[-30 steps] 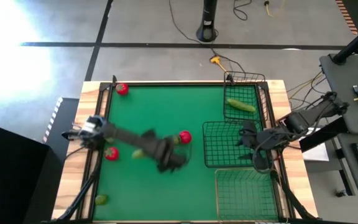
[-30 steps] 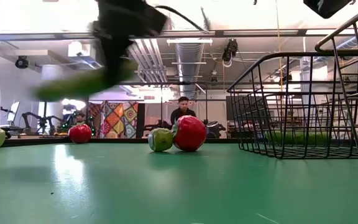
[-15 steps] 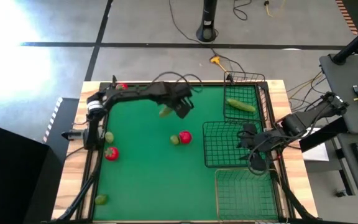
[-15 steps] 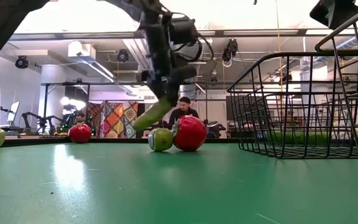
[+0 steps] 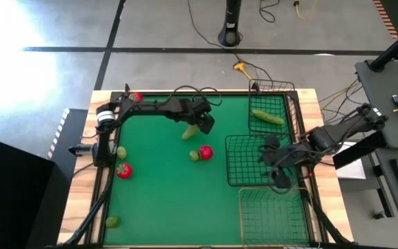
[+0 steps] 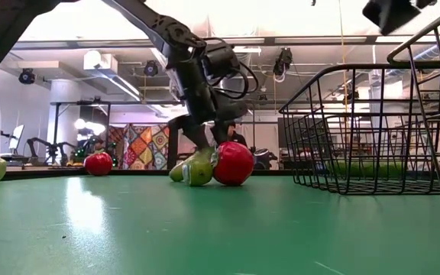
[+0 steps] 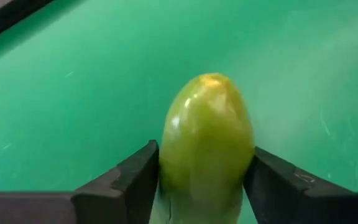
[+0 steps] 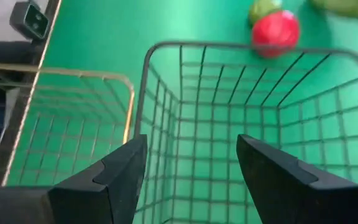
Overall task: Sort produce into baskets
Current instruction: Put the cucumber into the top black wire basket
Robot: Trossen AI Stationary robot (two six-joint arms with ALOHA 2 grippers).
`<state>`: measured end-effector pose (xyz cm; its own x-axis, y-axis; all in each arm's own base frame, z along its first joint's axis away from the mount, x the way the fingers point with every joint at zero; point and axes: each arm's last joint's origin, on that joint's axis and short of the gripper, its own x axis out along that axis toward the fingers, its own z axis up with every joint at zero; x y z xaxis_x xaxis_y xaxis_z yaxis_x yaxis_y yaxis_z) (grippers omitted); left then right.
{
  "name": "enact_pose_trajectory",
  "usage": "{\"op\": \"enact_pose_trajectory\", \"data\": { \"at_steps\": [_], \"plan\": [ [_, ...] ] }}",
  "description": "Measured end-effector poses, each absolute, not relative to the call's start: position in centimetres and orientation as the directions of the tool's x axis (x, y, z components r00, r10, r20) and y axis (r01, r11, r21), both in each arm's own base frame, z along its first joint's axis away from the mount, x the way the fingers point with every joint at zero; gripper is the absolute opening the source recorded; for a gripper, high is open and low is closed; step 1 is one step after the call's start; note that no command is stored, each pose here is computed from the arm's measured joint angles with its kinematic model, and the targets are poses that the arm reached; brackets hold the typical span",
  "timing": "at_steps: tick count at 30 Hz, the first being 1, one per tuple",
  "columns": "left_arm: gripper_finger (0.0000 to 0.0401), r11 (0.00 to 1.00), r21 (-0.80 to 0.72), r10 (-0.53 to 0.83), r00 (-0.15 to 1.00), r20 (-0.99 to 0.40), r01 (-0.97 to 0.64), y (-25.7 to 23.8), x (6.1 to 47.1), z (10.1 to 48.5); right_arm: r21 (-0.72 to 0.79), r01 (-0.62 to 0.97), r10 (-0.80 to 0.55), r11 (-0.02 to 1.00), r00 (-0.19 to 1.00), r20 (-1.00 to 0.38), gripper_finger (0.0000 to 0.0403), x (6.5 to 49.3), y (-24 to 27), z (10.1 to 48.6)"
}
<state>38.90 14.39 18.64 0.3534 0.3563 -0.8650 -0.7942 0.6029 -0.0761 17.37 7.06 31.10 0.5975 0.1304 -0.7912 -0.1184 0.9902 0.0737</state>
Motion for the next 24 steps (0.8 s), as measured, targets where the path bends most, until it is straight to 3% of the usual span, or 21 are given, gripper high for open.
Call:
{"op": "enact_pose_trajectory", "data": {
  "at_steps": [9, 15, 19, 24],
  "plan": [
    [0.0276, 0.648, -0.045, 0.407, 0.395, -0.823, -0.761, 14.3, 39.2, 18.8, -0.063, -0.165, 0.055, 0.984, 0.624, -0.780, 0.0240, 19.8, 6.0, 32.6],
    [0.0309, 0.686, 0.058, 0.512, 0.424, -0.747, -0.725, 11.4, 38.1, 23.8, -0.125, -0.191, 0.026, 0.974, 0.639, -0.769, 0.0240, 22.3, 5.5, 33.7],
    [0.0306, 0.653, 0.182, 0.636, 0.402, -0.659, -0.735, 8.1, 34.8, 27.2, -0.181, -0.205, -0.008, 0.962, 0.639, -0.769, 0.0240, 24.3, 4.8, 34.2],
    [0.0285, 0.645, 0.068, 0.621, 0.471, -0.626, -0.761, 4.6, 28.0, 28.2, -0.248, -0.217, -0.060, 0.944, 0.626, -0.778, 0.0240, 27.6, 2.9, 33.6]
  ]
}}
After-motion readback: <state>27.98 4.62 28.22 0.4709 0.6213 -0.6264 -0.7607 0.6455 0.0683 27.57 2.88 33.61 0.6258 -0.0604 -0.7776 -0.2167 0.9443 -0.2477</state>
